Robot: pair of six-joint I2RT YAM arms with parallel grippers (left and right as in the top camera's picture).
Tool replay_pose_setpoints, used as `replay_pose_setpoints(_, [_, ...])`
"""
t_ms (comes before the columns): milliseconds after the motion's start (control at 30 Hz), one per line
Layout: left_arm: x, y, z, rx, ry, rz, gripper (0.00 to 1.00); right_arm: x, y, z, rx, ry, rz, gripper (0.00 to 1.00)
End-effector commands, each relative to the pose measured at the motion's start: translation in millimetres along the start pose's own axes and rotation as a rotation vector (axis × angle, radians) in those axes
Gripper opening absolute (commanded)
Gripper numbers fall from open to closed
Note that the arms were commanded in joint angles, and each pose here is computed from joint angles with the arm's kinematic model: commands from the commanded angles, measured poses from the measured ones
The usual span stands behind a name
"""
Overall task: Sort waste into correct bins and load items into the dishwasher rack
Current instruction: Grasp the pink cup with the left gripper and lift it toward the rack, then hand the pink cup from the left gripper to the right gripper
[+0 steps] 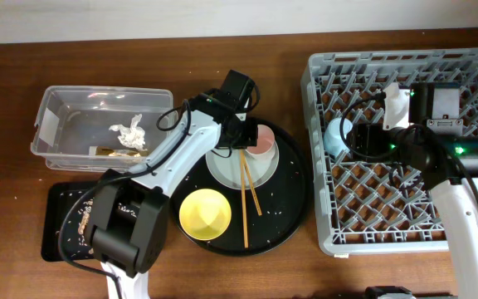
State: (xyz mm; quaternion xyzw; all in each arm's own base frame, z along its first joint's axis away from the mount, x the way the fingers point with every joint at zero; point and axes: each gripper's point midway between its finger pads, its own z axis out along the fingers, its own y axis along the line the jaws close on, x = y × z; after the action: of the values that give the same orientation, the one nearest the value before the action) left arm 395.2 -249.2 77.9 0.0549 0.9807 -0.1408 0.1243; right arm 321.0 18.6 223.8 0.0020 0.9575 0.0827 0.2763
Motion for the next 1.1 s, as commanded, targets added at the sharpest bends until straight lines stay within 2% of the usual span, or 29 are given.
replay_pose_setpoints(0, [-16, -7, -16, 0.033, -0.042, -0.003, 0.0, -6, 1, -5, -0.004, -0.02, -0.003, 0.8])
replay_pose_setpoints(100, [-26, -20, -36, 0.107, -0.064, 0.04, 0.0, -11, 2, -8, -0.007, -0.038, -0.006, 0.79])
replay_pose_setpoints(233, [-42, -32, -94, 0.267, -0.086, 0.091, 0.0, -22, 16, -22, -0.076, -0.083, -0.031, 0.79])
replay_pose_setpoints(367, [-39, -47, -150, 0.56, -0.06, 0.137, 0.0, -29, 60, -48, -0.309, -0.147, -0.118, 0.8])
replay_pose_setpoints(467, [-30, -70, -200, 0.928, -0.049, 0.23, 0.0, -28, 98, -71, -0.542, -0.185, -0.179, 0.8])
replay_pose_setpoints(567, [-23, -80, -237, 1.165, -0.054, 0.287, 0.0, -25, 130, -97, -0.778, -0.221, -0.255, 0.84])
replay_pose_setpoints(667, [-18, -86, -249, 1.244, -0.04, 0.3, 0.0, -25, 147, -118, -0.924, -0.26, -0.304, 0.9])
replay_pose_setpoints(767, [-10, -97, -265, 1.355, -0.029, 0.345, 0.0, -29, 148, -120, -0.932, -0.285, -0.324, 0.93])
replay_pose_setpoints(1067, [2, -119, -265, 1.382, -0.012, 0.421, 0.0, -31, 150, -120, -0.955, -0.289, -0.33, 0.97])
